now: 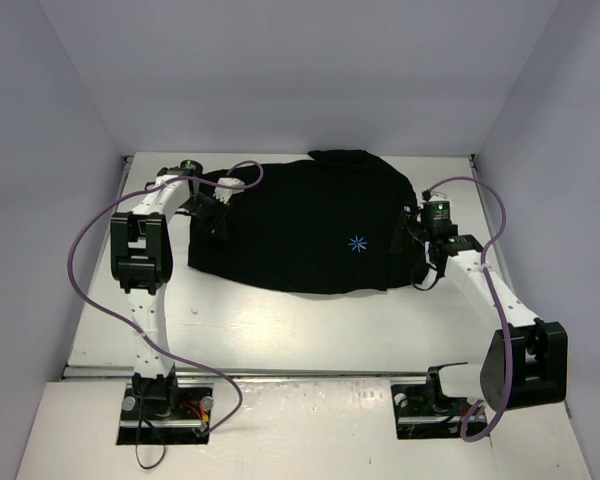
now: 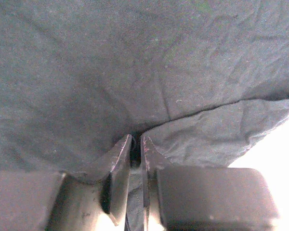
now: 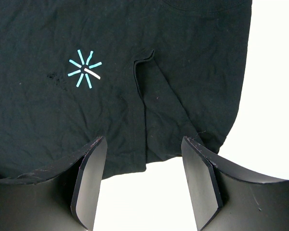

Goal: Fold and stack the t-shirts
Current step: Grap the side of the flattened tshirt closest away from the robot with both arms

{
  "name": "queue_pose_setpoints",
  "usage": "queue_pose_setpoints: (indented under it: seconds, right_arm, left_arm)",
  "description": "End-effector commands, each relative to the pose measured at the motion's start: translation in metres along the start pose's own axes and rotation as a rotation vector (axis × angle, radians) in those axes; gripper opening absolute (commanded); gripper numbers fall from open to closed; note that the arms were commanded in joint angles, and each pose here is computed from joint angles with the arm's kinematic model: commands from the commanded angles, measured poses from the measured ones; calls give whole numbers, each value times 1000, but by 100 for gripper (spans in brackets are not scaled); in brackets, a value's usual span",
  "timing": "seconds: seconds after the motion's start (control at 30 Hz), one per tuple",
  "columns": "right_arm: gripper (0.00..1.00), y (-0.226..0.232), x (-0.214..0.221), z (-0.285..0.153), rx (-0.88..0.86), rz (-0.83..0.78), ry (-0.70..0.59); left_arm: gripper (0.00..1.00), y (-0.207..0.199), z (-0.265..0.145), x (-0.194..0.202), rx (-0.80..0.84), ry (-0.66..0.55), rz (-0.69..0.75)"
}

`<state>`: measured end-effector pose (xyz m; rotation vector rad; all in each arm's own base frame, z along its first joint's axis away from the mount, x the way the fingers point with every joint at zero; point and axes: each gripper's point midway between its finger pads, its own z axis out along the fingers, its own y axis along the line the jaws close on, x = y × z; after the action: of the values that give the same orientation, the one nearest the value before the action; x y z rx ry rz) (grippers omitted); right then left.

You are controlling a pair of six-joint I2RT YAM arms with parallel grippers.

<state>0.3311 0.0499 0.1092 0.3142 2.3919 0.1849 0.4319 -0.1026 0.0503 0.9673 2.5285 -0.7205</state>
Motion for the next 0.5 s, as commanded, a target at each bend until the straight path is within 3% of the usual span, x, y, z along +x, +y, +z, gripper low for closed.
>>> queue_pose_setpoints:
  seconds: [0.0,0.3,0.47]
  right_arm:
    - [61,4,-16,-7,-18,1,-58]
    - [60,-1,-6,20,43,85,16]
    - [54,5,-15,38,49,103,36]
  left_arm:
    - [0,-16,-34,-23,-17,-78,46]
    - [0,-23,-51,-32,-113,-79,-15]
    - [0,-21,-52,-31,-187,-89,-77]
